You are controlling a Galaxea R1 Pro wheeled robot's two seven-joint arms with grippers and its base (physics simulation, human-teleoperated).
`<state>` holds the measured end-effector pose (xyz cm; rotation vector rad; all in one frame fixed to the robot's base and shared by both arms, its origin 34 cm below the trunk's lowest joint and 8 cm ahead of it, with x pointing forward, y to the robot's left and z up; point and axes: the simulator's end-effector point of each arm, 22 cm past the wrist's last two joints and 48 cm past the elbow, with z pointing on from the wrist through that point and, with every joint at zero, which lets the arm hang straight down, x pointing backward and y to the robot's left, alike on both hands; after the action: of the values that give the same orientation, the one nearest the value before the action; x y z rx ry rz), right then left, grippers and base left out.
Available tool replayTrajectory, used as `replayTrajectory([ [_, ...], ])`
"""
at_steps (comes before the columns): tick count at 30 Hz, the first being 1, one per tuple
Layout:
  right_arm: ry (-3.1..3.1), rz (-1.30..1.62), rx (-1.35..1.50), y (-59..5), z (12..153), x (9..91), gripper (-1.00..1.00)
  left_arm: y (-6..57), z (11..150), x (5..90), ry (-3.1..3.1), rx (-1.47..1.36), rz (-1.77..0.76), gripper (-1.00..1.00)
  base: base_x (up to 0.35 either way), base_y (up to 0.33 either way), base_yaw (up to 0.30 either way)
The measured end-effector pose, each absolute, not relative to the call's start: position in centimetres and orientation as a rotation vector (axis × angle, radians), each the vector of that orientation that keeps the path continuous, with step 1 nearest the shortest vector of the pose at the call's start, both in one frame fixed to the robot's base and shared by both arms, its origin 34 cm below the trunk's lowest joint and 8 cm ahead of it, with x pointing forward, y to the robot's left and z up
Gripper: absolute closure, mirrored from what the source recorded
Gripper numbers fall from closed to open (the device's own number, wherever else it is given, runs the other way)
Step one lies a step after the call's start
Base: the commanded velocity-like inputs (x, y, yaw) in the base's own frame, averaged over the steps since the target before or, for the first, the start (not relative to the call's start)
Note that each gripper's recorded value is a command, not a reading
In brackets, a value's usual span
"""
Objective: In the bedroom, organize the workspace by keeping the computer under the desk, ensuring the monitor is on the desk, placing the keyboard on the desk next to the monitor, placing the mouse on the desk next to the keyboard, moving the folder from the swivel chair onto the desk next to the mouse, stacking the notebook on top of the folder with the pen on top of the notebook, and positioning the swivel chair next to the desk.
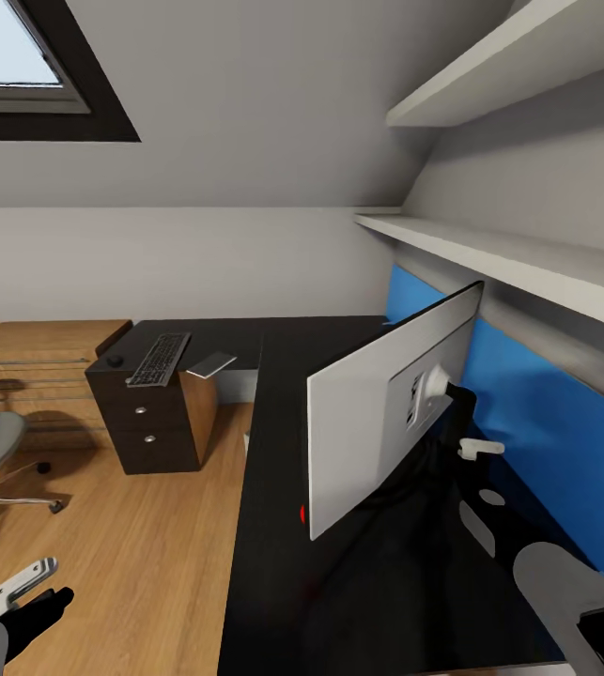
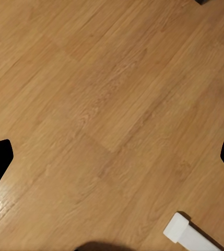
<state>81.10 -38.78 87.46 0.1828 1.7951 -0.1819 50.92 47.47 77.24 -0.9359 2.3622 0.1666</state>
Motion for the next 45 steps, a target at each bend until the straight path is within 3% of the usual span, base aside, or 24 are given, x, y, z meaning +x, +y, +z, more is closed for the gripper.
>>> replayTrajectory([
  [34, 1.787, -0.166, 0.173, -37.5, 87.2, 81.1, 1.00, 46.2, 77.0, 51.2, 2.363, -0.937, 0.136, -1.00, 0.005, 0.000, 0.000],
  [45, 1.787, -0.166, 0.170, -37.4, 87.2, 81.1, 1.00, 46.2, 77.0, 51.2, 2.362, -0.937, 0.137, -1.00, 0.167, 0.000, 0.000],
])
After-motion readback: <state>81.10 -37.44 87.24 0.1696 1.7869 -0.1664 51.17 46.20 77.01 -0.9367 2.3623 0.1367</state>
